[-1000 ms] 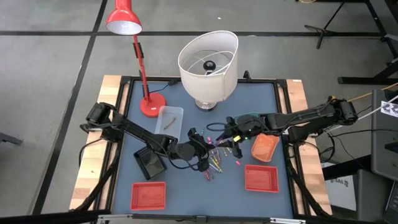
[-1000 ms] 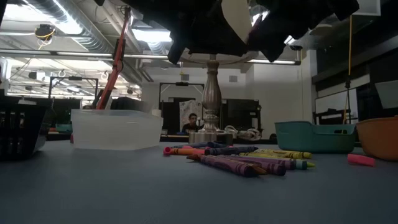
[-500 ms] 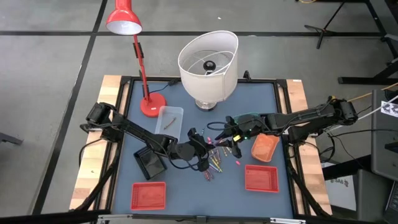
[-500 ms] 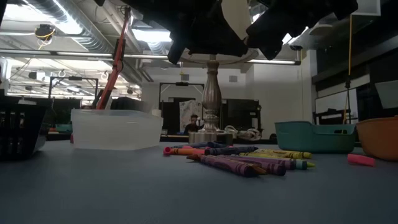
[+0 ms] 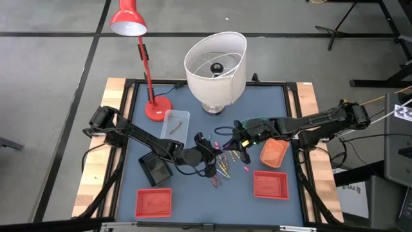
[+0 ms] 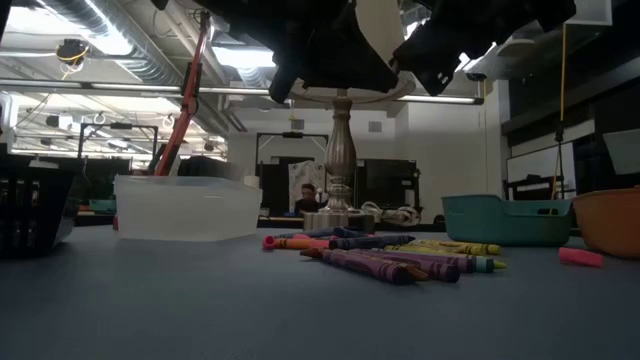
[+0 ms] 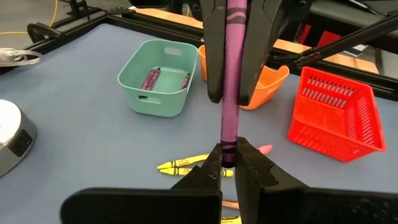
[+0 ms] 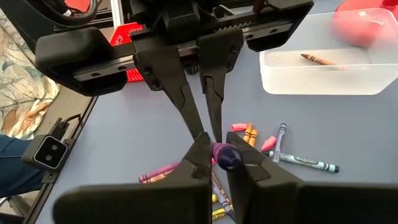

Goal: Sort crayons
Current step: Put the violet crayon into the green bin, then put the dark blue crayon into the black bin

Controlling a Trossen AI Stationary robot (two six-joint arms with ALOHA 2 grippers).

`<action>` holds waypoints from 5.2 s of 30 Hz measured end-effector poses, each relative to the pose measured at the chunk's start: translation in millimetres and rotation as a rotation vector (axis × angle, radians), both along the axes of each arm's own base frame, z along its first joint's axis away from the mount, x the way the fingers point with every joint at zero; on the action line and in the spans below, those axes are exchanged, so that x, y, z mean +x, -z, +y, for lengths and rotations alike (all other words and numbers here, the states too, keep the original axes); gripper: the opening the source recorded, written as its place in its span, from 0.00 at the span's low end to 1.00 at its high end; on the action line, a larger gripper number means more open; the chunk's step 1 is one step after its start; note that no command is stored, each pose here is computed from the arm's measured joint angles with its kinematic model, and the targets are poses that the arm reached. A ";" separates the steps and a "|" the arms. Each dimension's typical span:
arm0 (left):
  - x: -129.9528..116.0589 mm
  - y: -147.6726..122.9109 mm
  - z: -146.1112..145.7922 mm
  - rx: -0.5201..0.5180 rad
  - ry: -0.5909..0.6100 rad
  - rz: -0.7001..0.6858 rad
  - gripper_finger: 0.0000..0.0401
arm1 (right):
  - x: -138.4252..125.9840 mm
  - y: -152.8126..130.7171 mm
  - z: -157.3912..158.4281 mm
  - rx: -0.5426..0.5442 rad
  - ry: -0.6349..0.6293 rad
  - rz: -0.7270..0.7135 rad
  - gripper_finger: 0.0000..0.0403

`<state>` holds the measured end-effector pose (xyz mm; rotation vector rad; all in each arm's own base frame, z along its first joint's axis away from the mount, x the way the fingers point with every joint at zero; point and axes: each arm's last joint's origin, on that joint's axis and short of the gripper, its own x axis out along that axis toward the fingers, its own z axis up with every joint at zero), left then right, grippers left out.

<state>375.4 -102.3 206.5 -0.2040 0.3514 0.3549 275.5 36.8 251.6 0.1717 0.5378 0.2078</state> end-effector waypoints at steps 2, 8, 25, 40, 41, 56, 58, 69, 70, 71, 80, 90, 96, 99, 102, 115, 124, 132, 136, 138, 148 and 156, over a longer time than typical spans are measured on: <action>0.0 0.0 0.1 0.000 -0.001 0.000 0.01 | 0.0 0.0 0.0 0.000 0.000 0.000 0.04; 0.1 0.0 -0.1 -0.005 0.008 0.000 0.01 | -0.4 0.8 -0.1 -0.001 0.000 0.009 0.08; 0.6 0.7 1.6 -0.014 0.019 0.009 0.24 | -16.9 22.7 -6.3 -0.121 0.107 0.285 0.05; -0.2 2.3 1.8 -0.007 0.018 0.028 0.24 | -40.5 37.2 -16.1 -0.356 0.265 0.564 0.05; -0.3 2.4 1.8 -0.007 0.018 0.028 0.24 | -40.4 35.2 -16.1 -0.357 0.264 0.568 0.05; -0.3 2.4 1.9 -0.007 0.018 0.028 0.24 | -49.1 14.0 -21.9 -0.563 0.317 0.688 0.07; -0.3 2.4 1.9 -0.007 0.018 0.028 0.24 | -52.8 20.0 -23.4 -0.608 0.335 0.718 0.09; -0.3 2.4 1.9 -0.006 0.017 0.029 0.24 | -64.4 40.8 -25.9 -0.673 0.335 0.795 0.19; -0.3 2.4 1.9 -0.006 0.017 0.029 0.24 | -64.6 41.0 -26.0 -0.677 0.338 0.795 0.21; -0.3 2.4 1.9 -0.006 0.017 0.029 0.24 | -64.6 41.1 -26.1 -0.677 0.340 0.795 0.23; -1.4 6.7 -2.9 -0.073 0.187 0.097 0.24 | -63.7 41.2 -25.9 -0.669 0.344 0.786 0.32; -10.3 26.5 -17.4 -0.120 0.282 0.263 0.24 | -53.3 40.3 -21.2 -0.527 0.292 0.698 0.31; -13.0 38.5 -27.9 -0.097 0.288 0.307 0.24 | -45.8 38.5 -18.4 -0.450 0.262 0.627 0.31; -11.9 46.3 -28.6 -0.100 0.251 0.317 0.24 | -42.7 37.5 -17.0 -0.414 0.244 0.597 0.31; -9.5 52.6 -27.7 -0.105 0.218 0.313 0.24 | -38.7 35.9 -15.3 -0.369 0.220 0.558 0.31; 1.8 70.4 -9.4 -0.089 0.133 0.309 0.24 | -20.3 24.5 -8.5 -0.213 0.132 0.345 0.32; 4.0 82.7 -9.4 -0.091 0.135 0.327 0.24 | -18.0 22.5 -7.2 -0.184 0.105 0.316 0.31; 4.5 88.7 -9.8 -0.093 0.142 0.343 0.24 | -18.1 22.6 -7.2 -0.184 0.106 0.317 0.31; 4.7 92.0 -10.2 -0.097 0.150 0.352 0.24 | -18.0 22.6 -7.2 -0.184 0.106 0.316 0.31; 4.5 93.0 -10.2 -0.098 0.151 0.357 0.24 | -18.0 22.6 -7.2 -0.184 0.106 0.316 0.31; 3.6 93.7 -9.8 -0.095 0.152 0.371 0.22 | -18.1 22.6 -7.2 -0.184 0.106 0.316 0.31; 3.7 93.6 -9.8 -0.094 0.152 0.370 0.12 | -18.0 22.6 -7.2 -0.184 0.106 0.316 0.31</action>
